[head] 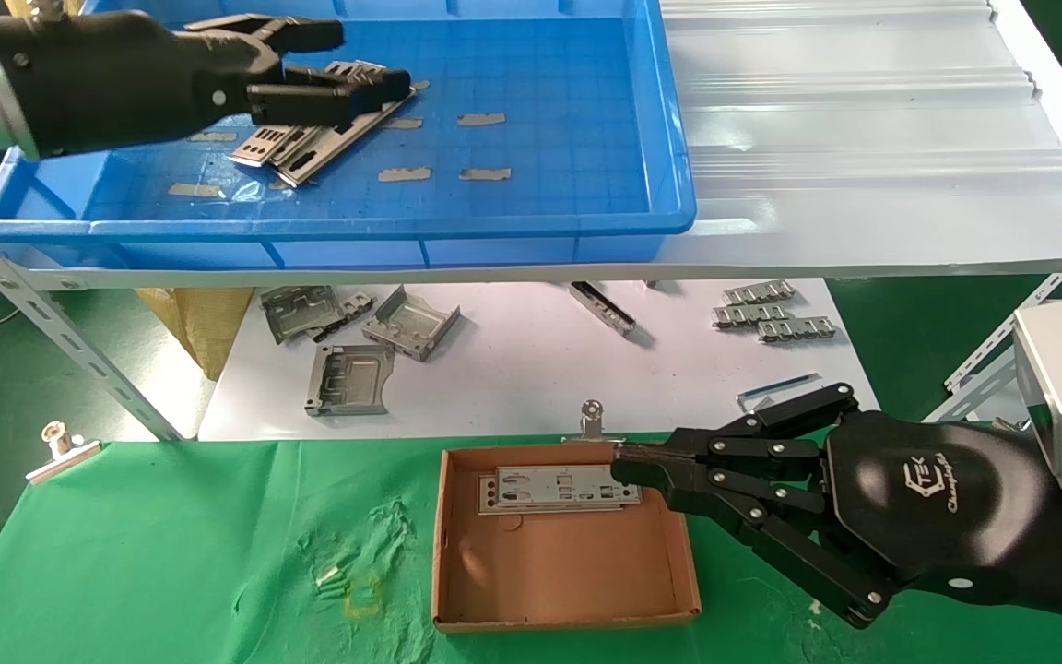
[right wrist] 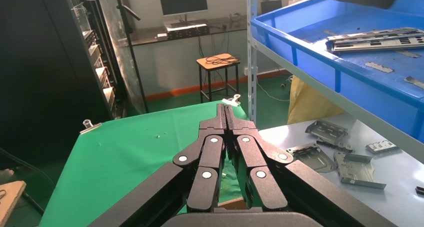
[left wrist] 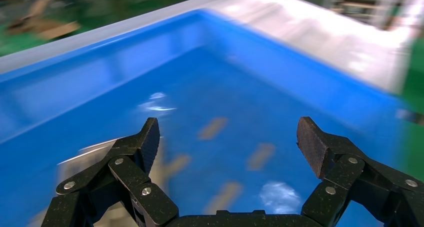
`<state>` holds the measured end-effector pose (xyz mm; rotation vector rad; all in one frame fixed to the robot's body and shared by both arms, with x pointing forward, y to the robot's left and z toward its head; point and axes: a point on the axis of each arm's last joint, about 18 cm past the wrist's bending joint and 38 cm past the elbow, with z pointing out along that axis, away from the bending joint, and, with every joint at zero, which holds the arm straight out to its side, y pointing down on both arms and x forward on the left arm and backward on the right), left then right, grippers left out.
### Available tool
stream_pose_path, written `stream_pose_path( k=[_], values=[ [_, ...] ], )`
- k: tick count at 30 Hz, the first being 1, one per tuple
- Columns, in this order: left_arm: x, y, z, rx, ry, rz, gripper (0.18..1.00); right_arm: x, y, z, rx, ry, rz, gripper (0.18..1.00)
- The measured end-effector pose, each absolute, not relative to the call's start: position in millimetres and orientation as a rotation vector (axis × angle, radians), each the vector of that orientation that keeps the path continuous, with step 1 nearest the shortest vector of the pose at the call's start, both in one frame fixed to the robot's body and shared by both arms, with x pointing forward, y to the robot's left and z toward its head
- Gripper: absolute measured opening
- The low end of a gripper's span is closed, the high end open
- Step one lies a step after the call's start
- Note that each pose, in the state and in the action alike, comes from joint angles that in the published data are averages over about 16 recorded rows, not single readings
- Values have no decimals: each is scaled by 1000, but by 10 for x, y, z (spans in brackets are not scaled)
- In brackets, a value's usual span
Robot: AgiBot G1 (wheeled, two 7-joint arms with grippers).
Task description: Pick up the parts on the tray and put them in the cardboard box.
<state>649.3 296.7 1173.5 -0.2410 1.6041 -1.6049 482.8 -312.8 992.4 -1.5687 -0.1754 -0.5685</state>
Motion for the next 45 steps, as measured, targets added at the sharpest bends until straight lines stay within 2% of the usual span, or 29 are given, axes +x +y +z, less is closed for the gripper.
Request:
stream_pose_path(
  k=[6,13,36,45],
  values=[
    [6808,3017,11810,-412,1533,-1551,1001,4828,-3128,9924,-1569,-175,-568,191],
    [6995,3052,11793,-526,1489,-1513,1001,4828,-3128,9924,-1569,-175,-568,191],
    [7167,3131,11610,-675,1452,-1530,979,4828,-3128,9924,-1569,-175,-568,191],
    [7211,3129,11588,-700,1437,-1526,890,4828,-3128,9924,-1569,-175,-568,191]
  ],
)
